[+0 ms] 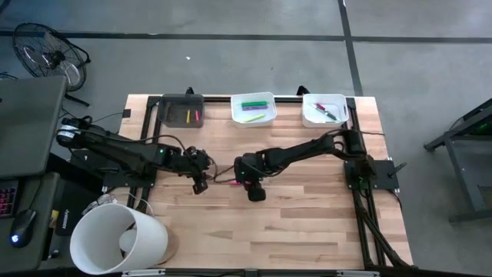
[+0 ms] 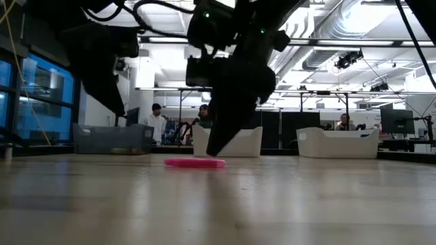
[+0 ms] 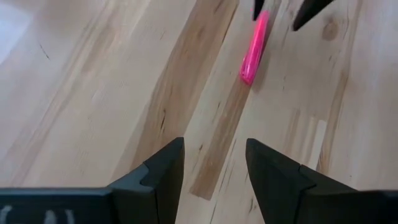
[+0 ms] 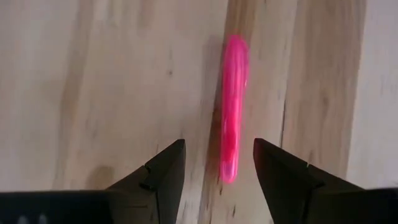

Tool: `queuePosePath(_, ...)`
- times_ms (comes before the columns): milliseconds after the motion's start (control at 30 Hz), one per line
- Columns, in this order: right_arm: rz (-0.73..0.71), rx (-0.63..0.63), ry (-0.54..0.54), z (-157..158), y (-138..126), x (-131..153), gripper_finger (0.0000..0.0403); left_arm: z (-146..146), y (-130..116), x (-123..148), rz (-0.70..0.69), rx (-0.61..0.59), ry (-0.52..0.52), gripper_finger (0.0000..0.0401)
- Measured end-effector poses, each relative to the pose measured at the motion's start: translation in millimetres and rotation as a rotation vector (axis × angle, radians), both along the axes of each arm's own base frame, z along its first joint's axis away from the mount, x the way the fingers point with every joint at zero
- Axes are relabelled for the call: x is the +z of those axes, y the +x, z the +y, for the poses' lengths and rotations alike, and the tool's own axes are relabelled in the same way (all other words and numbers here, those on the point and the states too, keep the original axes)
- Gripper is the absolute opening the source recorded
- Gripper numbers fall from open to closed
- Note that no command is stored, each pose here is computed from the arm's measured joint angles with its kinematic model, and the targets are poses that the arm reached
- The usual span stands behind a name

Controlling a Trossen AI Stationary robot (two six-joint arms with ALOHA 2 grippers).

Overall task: Pick & Place Markers
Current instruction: Put the pink pen into the black bin

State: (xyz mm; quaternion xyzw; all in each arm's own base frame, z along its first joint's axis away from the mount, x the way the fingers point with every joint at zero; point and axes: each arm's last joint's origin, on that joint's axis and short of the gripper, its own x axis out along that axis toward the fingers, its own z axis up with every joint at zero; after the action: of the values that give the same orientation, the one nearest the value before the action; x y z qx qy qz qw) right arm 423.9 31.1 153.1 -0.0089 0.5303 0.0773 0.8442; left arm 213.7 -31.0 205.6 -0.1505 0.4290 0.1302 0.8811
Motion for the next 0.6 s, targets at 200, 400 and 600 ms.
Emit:
queuePosePath(200,-0.004,-0.012,-0.047,-1.9,0.5,-1.5,0.0179,0.1,0.6,0.7,-0.007,0.003,0.003,0.0169)
queuePosePath(400,0.01,-0.001,-0.018,-3.9,0.4,-4.5,0.0179,0.1,0.4,0.6,-0.005,0.001,0.004,0.0169)
queuePosePath(600,0.003,-0.01,-0.047,-4.9,0.9,-4.7,0.0179,0.1,0.3,0.5,-0.003,-0.002,0.005,0.0169)
